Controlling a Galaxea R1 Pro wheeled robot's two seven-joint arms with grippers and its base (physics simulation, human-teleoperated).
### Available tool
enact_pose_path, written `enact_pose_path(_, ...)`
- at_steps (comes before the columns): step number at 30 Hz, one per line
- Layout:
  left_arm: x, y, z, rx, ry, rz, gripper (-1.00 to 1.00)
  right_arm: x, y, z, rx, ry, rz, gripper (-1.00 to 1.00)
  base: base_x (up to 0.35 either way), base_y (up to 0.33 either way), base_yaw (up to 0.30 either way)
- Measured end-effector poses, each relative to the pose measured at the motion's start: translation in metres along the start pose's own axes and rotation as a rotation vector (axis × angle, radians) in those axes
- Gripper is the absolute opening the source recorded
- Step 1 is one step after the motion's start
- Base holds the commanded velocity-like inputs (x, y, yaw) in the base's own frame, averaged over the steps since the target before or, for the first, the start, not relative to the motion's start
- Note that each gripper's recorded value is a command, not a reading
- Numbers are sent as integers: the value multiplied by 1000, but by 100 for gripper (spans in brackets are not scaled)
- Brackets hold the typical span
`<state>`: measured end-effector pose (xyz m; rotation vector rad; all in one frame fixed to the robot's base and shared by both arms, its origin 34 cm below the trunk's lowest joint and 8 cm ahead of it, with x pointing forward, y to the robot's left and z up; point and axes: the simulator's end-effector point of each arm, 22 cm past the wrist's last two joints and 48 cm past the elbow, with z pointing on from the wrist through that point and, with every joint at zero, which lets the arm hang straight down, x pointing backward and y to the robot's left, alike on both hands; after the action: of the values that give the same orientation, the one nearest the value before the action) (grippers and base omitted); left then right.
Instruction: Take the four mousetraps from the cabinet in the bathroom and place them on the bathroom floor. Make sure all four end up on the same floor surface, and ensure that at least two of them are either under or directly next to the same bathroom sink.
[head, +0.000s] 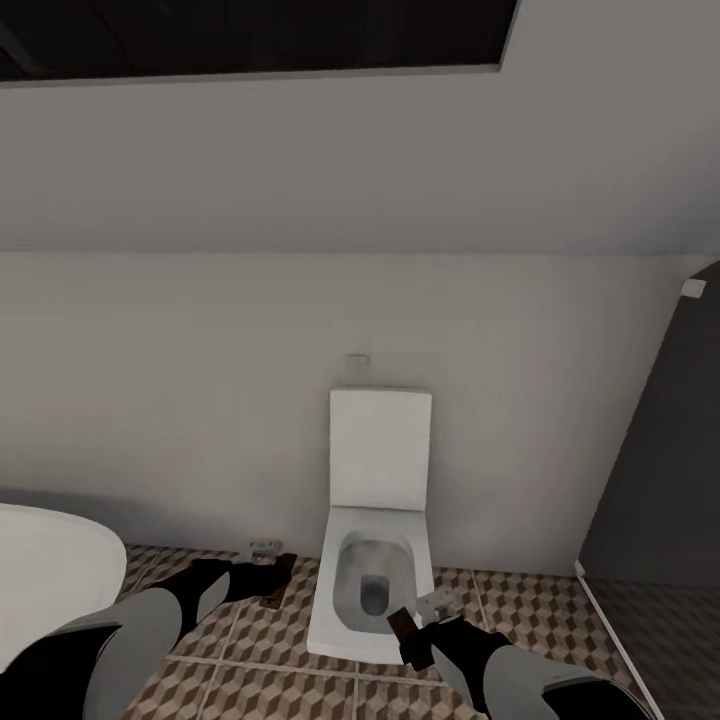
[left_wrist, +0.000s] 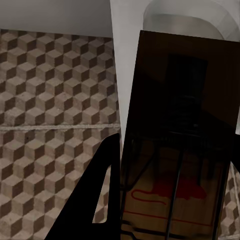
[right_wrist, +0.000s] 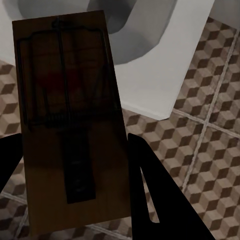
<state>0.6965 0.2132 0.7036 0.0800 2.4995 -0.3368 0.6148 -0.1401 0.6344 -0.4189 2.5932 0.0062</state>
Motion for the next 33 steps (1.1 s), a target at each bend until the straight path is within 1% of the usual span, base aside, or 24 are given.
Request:
enact_pose_path(3, 0, 0, 0, -1, 0, 0, -100, -1, 0, 0, 1, -3, 1, -100, 0, 0, 0)
enact_pose_path(4, 0, 0, 0, -1, 1, 2, -100, 1, -25, 1, 37, -10, 3, -100, 0, 0, 0)
enact_pose_path(5, 0, 0, 0, -2, 1, 3, -100, 2, -34, 1, 50, -8, 8, -100, 0, 0, 0)
enact_pose_path(7, 4, 4, 1, -25, 6, 4, -100, 7, -69, -1, 125, -3, 17, -100, 0, 0, 0)
enact_pose_path(8, 5, 6, 1, -35, 8, 4, -100, 8, -80, -1, 151, -3, 22, -100, 0, 0, 0)
enact_pose_path(9, 10, 11, 2, -58, 14, 5, -100, 10, -104, -4, 202, -3, 37, -100, 0, 0, 0)
enact_pose_path(10, 14, 16, 2, -81, 18, 5, -100, 11, -127, -7, 252, -6, 66, -100, 0, 0, 0)
enact_pose_path(11, 15, 18, 2, -90, 20, 5, -100, 12, -137, -9, 274, -8, 86, -100, 0, 0, 0)
enact_pose_path(14, 18, 24, 2, -121, 18, 7, -100, 14, -177, -18, 358, -22, 195, -100, 0, 0, 0)
enact_pose_path(16, 20, 26, 2, -131, 17, 7, -100, 17, -193, -22, 385, -25, 220, -100, 0, 0, 0)
enact_pose_path(17, 28, 27, 3, -137, 26, 6, -100, 20, -204, -24, 401, -28, 230, -100, 0, 0, 0)
enact_pose_path(19, 52, 32, 5, -153, 55, 4, -100, 22, -216, -26, 419, -46, 241, -100, 0, 0, 0)
enact_pose_path(21, 67, 37, 6, -174, 62, 3, -100, 26, -220, -26, 427, -63, 247, -100, 0, 0, 0)
enact_pose_path(24, 83, 42, 7, -210, 33, 8, -100, 43, -218, -24, 429, -81, 249, -100, 0, 0, 0)
enact_pose_path(26, 95, 39, 9, -222, 24, 10, -100, 60, -211, -21, 425, -76, 245, -100, 0, 0, 0)
enact_pose_path(28, 113, 34, 11, -225, 27, 10, -100, 80, -202, -17, 418, -66, 242, -100, 0, 0, 0)
enact_pose_path(30, 120, 32, 12, -228, 21, 10, -100, 94, -195, -16, 414, -66, 238, -100, 0, 0, 0)
enact_pose_path(33, 120, 35, 11, -253, -6, 12, -100, 110, -187, -14, 407, -73, 237, -100, 0, 0, 0)
